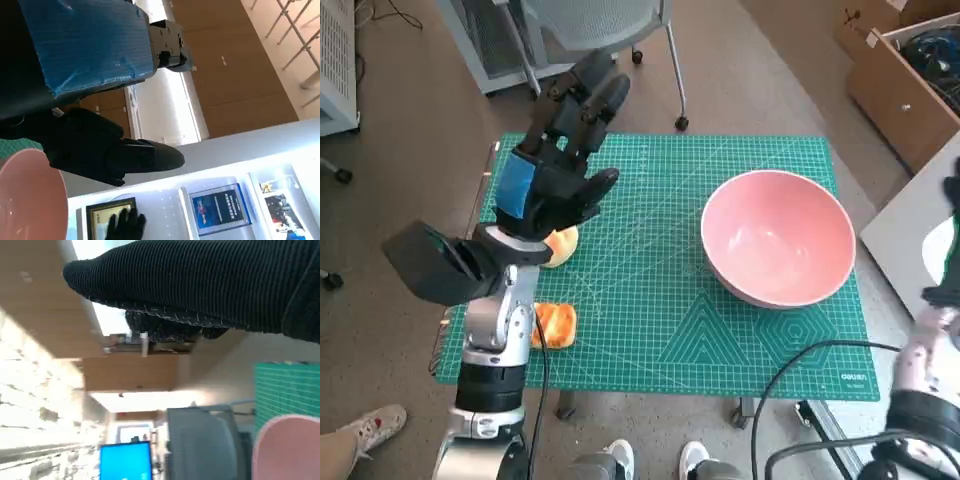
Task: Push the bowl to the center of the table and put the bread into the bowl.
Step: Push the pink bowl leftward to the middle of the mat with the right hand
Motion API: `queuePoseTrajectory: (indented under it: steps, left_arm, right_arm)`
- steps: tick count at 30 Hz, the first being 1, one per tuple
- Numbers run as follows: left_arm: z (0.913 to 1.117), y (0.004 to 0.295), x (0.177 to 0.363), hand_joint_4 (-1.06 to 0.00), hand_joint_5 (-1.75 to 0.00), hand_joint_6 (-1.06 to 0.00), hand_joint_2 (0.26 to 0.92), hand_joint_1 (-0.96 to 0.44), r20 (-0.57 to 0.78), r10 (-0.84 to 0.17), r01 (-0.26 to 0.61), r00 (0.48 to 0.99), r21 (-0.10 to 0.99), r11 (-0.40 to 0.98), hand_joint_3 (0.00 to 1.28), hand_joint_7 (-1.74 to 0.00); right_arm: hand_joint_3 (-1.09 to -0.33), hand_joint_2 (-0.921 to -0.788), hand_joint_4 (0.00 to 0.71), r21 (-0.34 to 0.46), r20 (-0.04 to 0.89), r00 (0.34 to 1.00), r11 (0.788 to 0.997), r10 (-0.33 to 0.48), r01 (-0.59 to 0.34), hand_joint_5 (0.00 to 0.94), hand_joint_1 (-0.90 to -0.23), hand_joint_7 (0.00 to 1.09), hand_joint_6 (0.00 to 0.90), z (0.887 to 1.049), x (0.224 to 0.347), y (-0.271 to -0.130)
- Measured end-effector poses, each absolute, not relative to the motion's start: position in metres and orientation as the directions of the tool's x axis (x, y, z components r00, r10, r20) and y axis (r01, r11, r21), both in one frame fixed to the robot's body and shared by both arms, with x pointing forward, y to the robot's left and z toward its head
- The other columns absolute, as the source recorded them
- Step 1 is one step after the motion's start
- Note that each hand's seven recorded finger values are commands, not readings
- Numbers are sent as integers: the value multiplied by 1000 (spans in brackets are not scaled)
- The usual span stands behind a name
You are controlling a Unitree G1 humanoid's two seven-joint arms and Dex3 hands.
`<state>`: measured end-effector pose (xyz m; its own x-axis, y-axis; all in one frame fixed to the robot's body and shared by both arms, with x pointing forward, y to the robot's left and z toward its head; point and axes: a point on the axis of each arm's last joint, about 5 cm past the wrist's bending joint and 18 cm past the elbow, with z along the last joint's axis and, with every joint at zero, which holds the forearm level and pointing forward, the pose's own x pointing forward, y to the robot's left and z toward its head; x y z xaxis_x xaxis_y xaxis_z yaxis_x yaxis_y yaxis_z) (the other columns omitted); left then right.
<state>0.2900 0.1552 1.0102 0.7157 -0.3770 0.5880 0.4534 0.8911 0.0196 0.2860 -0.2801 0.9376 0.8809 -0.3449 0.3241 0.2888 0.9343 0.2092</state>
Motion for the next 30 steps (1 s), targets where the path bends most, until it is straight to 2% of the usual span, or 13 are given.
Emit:
queuePoseTrajectory:
  steps: [7,15,25,30]
  left_arm:
    - [1008,157,288,1,-279,1,920,-574,584,-373,448,721,17,894,346,-525]
    - [1010,160,285,1,-311,1,920,-575,591,-356,431,724,16,902,349,-553]
    - [1010,164,279,1,-317,1,920,-557,583,-338,409,738,12,912,359,-570]
    - [1013,167,276,1,-314,1,912,-549,585,-329,396,741,16,918,379,-569]
  right_arm:
    - [-714,-921,246,240,226,922,936,-313,259,4,-531,273,230,922,294,-261]
    - [-722,-921,262,287,150,959,939,-242,192,10,-518,285,245,914,307,-231]
    - [-724,-921,251,273,126,986,959,-113,75,2,-518,279,218,913,317,-198]
    - [-719,-921,262,280,127,990,959,-70,32,7,-527,290,227,914,320,-186]
